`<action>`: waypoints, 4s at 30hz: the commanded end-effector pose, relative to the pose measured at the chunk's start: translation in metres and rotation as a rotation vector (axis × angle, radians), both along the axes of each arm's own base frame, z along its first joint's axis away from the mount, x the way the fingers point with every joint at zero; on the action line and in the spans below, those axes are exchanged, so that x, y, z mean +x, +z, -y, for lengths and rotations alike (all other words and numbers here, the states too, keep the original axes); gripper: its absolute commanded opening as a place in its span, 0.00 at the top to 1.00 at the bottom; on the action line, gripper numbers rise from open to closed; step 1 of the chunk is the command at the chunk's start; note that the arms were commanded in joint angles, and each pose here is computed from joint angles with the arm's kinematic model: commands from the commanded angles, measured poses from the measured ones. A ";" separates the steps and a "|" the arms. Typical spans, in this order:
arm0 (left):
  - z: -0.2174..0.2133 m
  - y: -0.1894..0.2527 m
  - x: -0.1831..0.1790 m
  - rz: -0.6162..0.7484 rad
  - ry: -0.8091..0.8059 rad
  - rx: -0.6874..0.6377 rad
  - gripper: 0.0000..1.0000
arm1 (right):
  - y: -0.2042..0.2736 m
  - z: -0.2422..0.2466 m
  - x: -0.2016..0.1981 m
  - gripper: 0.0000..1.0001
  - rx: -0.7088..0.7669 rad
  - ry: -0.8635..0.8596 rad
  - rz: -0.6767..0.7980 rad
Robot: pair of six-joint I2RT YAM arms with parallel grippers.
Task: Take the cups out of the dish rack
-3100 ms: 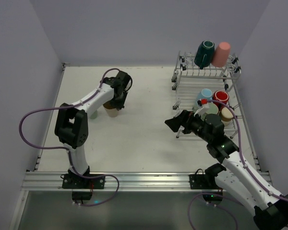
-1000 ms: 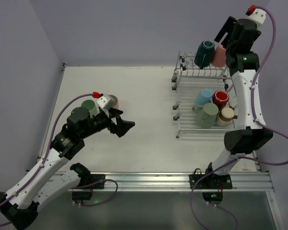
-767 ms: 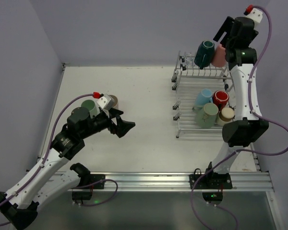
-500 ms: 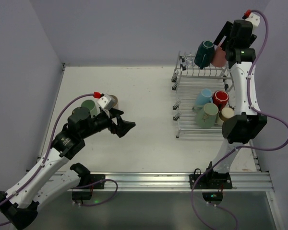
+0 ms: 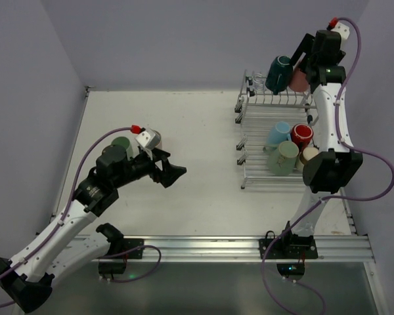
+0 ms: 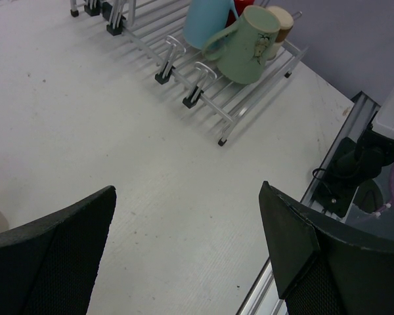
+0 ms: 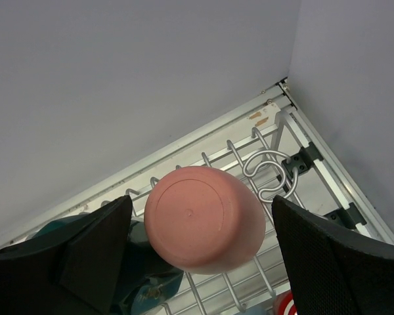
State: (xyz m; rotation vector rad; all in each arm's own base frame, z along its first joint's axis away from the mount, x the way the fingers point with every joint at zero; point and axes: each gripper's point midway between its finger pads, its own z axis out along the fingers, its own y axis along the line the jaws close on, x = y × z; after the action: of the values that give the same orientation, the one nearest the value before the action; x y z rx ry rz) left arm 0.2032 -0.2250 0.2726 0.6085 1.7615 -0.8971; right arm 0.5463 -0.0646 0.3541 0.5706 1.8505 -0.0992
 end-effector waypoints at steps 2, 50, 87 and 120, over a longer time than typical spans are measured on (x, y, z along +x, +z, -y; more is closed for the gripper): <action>0.004 0.006 0.001 0.034 -0.019 -0.013 0.07 | 0.003 -0.003 0.003 0.12 0.010 0.017 0.010; 0.024 0.010 -0.009 -0.035 -0.123 -0.090 0.09 | 0.101 0.018 -0.094 0.60 -0.033 -0.100 0.330; 0.155 0.062 0.017 -0.096 -0.255 -0.467 0.15 | -0.019 -0.216 -0.298 0.65 0.890 0.932 0.391; -0.047 0.019 0.120 -0.305 0.528 0.241 1.00 | -0.109 -0.234 -0.331 0.01 0.701 0.984 0.176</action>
State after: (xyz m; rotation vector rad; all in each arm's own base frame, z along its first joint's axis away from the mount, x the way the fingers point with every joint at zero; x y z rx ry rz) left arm 0.3340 -0.2452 0.3476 0.1669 1.9012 -0.6955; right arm 0.2181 0.1733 0.2609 0.1129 1.7191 1.3276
